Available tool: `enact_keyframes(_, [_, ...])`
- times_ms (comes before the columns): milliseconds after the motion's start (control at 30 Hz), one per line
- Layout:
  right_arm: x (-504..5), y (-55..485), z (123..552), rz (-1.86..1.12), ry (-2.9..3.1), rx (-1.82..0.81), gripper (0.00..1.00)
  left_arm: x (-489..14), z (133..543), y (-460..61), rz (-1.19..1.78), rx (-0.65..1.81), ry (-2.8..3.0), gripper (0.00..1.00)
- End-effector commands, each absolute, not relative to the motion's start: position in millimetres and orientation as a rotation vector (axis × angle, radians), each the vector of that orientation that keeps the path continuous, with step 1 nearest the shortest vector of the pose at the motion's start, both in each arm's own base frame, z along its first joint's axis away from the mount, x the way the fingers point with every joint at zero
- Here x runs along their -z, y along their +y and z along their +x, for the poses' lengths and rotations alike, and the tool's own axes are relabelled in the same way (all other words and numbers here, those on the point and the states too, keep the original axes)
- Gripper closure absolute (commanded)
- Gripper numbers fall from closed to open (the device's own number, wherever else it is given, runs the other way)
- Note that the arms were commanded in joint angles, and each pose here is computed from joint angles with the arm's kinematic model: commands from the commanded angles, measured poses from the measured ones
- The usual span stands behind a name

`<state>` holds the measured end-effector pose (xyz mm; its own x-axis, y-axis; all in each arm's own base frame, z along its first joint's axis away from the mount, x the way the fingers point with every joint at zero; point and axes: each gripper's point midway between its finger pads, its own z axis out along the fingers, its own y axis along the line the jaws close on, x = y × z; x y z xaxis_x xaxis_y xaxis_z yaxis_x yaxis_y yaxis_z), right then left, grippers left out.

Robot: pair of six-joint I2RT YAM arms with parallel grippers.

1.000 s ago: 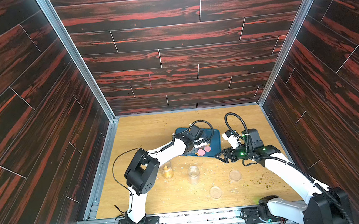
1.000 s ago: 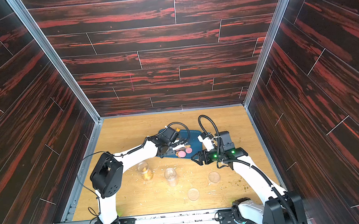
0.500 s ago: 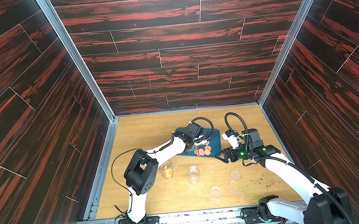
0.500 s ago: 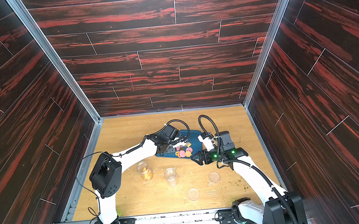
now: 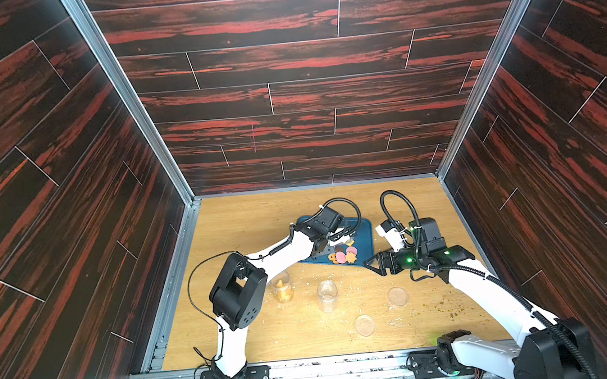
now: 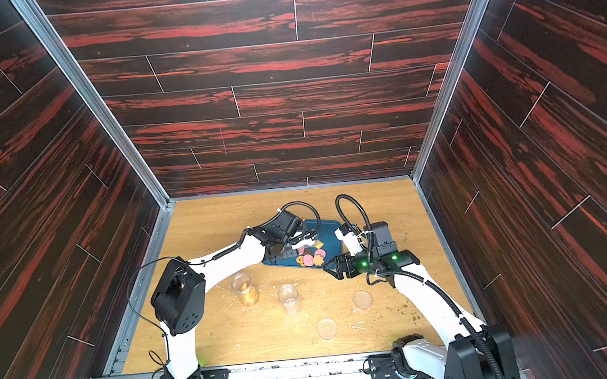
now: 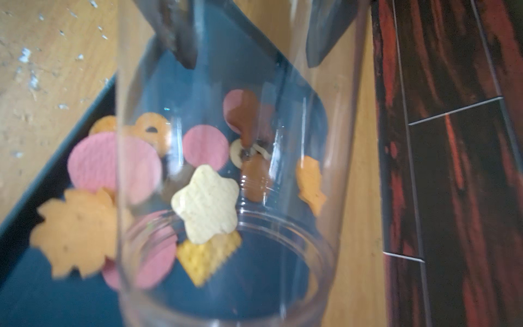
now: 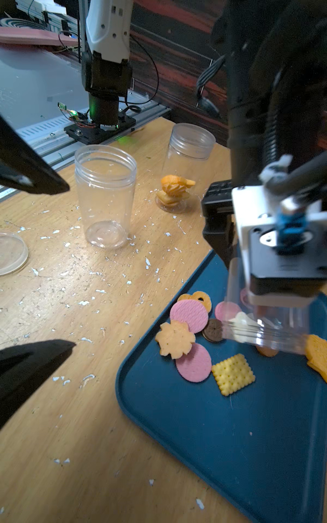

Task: Pour the cookies out of the jar
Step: Pour the cookies in the jar onto the tray.

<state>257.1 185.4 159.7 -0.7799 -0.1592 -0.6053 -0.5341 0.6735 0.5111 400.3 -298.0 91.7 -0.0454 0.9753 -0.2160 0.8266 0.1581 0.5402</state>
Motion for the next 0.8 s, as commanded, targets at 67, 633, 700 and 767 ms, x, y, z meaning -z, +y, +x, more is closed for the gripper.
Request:
enact_keyframes(67, [-170,185,257,-0.547,2.334,-0.953,0.16,-96,390,-287,1.732,-0.365,1.912,0.69])
enact_keyframes(633, [-174,189,261,-0.54,2.325,-0.978,0.16,-83,389,-288,1.834,-0.452,1.883,0.69])
enact_keyframes(700, [-177,188,262,-0.54,2.324,-0.971,0.16,-89,393,-278,1.863,-0.514,1.856,0.69])
enact_keyframes(767, [-174,188,260,-0.536,2.33,-0.976,0.16,-110,403,-285,1.837,-0.538,1.813,0.68])
